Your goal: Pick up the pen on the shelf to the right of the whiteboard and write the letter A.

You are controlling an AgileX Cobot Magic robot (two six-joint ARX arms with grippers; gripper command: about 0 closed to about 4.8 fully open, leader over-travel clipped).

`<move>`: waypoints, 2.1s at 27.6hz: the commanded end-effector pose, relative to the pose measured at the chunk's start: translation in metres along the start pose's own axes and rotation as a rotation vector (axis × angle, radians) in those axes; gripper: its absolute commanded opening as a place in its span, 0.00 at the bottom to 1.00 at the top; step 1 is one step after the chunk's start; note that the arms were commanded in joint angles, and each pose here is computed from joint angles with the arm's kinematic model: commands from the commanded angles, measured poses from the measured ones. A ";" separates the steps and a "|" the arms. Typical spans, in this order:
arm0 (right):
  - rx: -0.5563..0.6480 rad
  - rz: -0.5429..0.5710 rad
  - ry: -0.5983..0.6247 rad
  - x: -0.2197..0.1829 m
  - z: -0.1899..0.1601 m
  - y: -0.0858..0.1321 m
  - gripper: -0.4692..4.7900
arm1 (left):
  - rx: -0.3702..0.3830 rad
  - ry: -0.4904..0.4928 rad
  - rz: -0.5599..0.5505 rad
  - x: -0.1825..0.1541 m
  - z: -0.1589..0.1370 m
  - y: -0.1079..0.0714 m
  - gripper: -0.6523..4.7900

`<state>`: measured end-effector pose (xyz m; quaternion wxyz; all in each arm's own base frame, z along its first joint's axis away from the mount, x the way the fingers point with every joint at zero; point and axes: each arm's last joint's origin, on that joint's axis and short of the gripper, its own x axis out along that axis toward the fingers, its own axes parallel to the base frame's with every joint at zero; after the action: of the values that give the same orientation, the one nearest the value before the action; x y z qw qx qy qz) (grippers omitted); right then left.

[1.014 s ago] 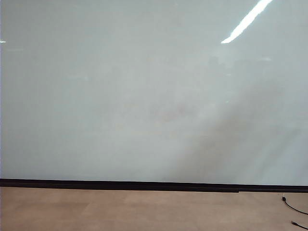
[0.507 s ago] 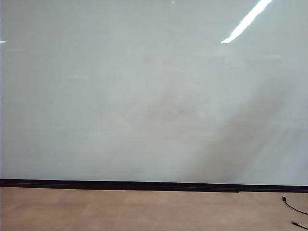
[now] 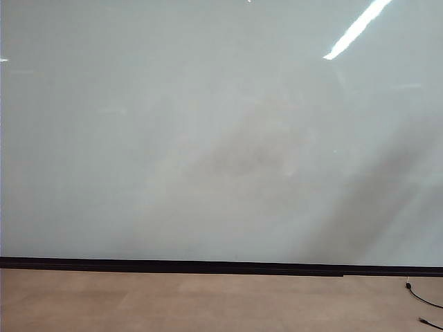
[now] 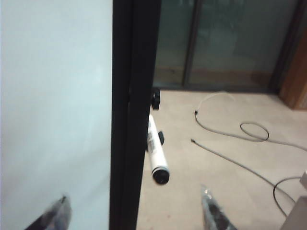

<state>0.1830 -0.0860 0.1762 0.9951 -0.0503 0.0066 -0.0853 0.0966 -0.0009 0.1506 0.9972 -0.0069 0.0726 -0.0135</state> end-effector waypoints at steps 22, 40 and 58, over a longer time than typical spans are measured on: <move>-0.024 0.138 -0.119 0.086 -0.029 -0.032 0.79 | 0.004 -0.007 -0.004 0.000 0.001 0.000 0.11; 0.082 0.181 -0.067 0.109 -0.052 -0.040 0.77 | 0.004 -0.007 -0.004 0.000 0.001 0.000 0.11; 0.090 0.249 -0.093 0.124 -0.048 -0.038 0.60 | 0.004 -0.007 -0.004 0.000 0.001 0.000 0.11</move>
<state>0.2965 -0.1511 0.1294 0.9990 -0.0049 -0.0291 0.0349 0.0966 -0.0009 0.1505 0.9972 -0.0069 0.0732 -0.0134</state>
